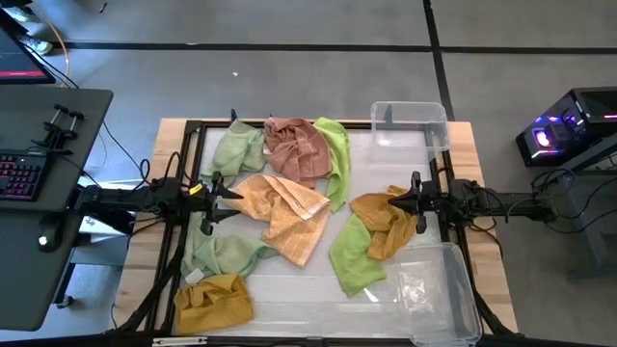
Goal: Sort towels by color in basket
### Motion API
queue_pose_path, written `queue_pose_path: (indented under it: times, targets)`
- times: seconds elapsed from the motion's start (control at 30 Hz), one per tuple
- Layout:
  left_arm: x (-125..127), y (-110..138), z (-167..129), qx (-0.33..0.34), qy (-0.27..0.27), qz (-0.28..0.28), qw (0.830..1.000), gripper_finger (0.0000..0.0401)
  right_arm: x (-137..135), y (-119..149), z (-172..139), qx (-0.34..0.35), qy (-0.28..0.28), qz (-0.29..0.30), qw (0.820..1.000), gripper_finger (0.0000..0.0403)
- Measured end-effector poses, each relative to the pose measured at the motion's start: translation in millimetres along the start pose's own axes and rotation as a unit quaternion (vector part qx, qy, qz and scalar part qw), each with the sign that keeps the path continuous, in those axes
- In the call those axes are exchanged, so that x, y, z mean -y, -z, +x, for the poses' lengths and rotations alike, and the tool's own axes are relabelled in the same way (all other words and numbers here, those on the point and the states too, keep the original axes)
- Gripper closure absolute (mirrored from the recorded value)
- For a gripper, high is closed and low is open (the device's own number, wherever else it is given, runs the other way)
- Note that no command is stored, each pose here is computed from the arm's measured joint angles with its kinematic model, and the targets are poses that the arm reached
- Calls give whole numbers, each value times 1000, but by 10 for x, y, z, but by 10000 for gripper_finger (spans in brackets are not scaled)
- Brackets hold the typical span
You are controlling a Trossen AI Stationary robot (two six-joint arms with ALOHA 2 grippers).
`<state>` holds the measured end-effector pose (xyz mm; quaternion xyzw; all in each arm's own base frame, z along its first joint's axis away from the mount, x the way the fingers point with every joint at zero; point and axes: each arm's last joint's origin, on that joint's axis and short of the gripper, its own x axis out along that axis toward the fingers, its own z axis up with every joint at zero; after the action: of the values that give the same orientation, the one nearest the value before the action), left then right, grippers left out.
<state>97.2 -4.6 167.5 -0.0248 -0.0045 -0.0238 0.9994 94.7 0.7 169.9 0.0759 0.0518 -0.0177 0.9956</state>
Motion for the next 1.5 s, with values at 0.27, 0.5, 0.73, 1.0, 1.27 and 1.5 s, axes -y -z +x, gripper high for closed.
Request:
queue_pose_path:
  times: [0.27,0.5,0.73,1.0,1.27,1.5]
  targets:
    - [0,0,0,0,0,0,1000,206,0,-1,0,0,0,0,1000,402]
    - [-18,-8,0,4,-27,15,1000,206,0,-1,0,0,0,0,1000,402]
    - [-32,-53,-2,29,-47,-11,998,206,0,-1,0,0,0,0,1000,402]
    - [-33,-48,-1,27,-47,-23,998,206,0,0,0,0,0,0,1000,402]
    - [-33,-44,-1,25,-47,-23,998,206,-3,-69,-3,37,-1,185,982,402]
    - [-34,-45,-1,27,-48,-55,997,206,18,-258,-31,146,17,295,944,402]
